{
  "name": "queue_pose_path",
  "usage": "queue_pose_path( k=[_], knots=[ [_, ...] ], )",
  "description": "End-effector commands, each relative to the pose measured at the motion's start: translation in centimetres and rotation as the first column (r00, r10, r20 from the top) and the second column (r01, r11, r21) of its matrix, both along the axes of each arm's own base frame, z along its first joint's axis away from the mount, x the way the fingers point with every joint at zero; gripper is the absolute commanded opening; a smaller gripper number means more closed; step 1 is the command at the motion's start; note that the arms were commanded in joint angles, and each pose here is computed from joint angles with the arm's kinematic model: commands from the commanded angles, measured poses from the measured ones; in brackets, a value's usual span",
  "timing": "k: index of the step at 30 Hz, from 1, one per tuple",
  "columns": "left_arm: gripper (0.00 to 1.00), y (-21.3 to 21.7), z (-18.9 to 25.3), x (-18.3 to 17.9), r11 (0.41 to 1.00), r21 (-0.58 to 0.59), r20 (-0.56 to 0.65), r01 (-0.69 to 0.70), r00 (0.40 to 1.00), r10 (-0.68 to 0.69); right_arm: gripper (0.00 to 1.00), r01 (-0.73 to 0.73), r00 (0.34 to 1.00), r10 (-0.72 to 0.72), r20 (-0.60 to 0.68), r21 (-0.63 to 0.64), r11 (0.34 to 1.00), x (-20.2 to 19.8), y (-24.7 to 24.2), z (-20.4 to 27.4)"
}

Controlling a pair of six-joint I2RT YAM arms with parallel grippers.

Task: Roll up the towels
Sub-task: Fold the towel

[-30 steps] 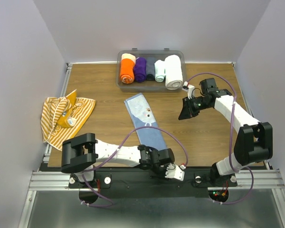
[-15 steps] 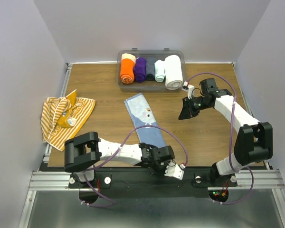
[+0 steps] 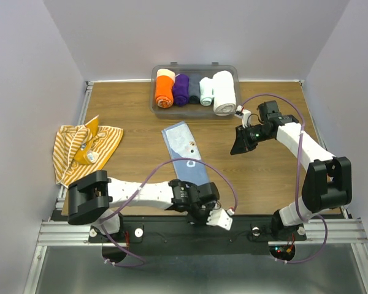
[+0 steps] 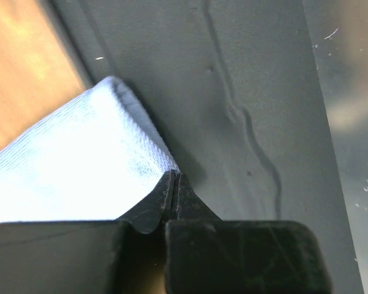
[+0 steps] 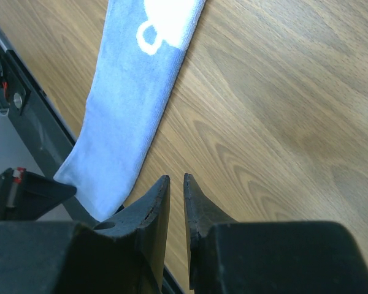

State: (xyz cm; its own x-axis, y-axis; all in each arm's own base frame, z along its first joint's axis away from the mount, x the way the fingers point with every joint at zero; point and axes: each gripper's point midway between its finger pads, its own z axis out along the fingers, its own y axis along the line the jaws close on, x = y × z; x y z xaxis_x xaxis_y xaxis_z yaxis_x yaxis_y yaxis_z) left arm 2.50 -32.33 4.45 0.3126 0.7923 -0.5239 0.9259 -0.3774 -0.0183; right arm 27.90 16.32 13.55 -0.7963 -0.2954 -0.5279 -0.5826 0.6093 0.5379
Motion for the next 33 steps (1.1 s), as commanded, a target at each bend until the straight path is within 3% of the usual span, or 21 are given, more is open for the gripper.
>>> queue_pose_path(
  k=[1,16,33],
  knots=[
    [0.0,-0.4,3.2,1.0,0.997,-0.075,-0.046,-0.022,0.999,0.018,0.21,-0.007,0.999,0.006,0.039,0.026,1.0,0.9,0.2,0.7],
    [0.0,0.3,5.0,12.8,0.954,-0.155,-0.032,-0.259,0.966,0.257,0.21,-0.002,1.0,0.001,0.031,0.018,1.0,1.3,0.1,0.5],
    [0.0,2.0,3.1,19.2,0.922,-0.148,-0.005,-0.359,0.932,0.362,0.22,0.004,1.0,-0.004,0.013,0.017,1.0,1.6,0.2,0.2]
  ],
)
